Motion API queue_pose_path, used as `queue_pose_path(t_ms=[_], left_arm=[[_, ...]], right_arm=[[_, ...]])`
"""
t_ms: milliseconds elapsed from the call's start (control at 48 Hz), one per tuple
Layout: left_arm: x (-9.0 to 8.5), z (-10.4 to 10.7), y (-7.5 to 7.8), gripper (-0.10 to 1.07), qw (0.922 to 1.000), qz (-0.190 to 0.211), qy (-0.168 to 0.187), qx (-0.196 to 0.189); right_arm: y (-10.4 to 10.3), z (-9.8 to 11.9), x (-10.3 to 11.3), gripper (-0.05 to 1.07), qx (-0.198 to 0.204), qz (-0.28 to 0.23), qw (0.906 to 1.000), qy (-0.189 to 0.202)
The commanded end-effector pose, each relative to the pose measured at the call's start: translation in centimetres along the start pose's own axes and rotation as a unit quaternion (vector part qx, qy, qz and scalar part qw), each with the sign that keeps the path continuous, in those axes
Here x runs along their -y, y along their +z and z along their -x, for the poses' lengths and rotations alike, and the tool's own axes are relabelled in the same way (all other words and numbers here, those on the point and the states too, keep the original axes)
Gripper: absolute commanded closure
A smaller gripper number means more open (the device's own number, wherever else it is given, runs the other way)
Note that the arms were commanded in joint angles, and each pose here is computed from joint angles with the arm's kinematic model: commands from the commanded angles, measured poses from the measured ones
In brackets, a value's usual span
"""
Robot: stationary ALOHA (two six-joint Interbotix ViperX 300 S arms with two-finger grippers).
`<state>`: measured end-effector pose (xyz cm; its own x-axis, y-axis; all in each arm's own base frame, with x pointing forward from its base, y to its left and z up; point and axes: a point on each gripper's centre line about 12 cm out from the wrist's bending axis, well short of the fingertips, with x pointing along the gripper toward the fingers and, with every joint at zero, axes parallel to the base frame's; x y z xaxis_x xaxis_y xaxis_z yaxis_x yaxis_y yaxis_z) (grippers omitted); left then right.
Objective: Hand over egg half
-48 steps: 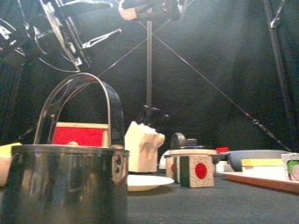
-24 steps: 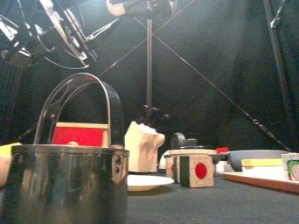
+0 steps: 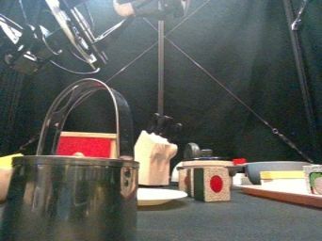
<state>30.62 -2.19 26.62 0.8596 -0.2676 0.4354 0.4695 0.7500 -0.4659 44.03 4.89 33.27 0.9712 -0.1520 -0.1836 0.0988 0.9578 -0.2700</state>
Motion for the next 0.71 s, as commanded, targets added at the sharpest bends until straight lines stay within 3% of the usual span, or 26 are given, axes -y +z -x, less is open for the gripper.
queue_pose_path(t_ms=[0,229,688], left_arm=[[0.28,-0.74,0.67,0.1,0.9997,-0.003,-0.015,0.018],[-0.3,-0.88,0.62,0.11,0.9996,0.003,-0.002,0.027],[0.27,-0.89,0.57,0.19,0.9995,-0.001,-0.022,0.022]], right_arm=[[1.62,0.41,0.49,0.36,0.02,-0.006,0.9998,-0.004],[1.51,0.32,0.44,0.36,0.018,-0.005,0.9998,-0.004],[1.63,0.67,0.85,0.36,0.02,-0.005,0.9997,-0.015]])
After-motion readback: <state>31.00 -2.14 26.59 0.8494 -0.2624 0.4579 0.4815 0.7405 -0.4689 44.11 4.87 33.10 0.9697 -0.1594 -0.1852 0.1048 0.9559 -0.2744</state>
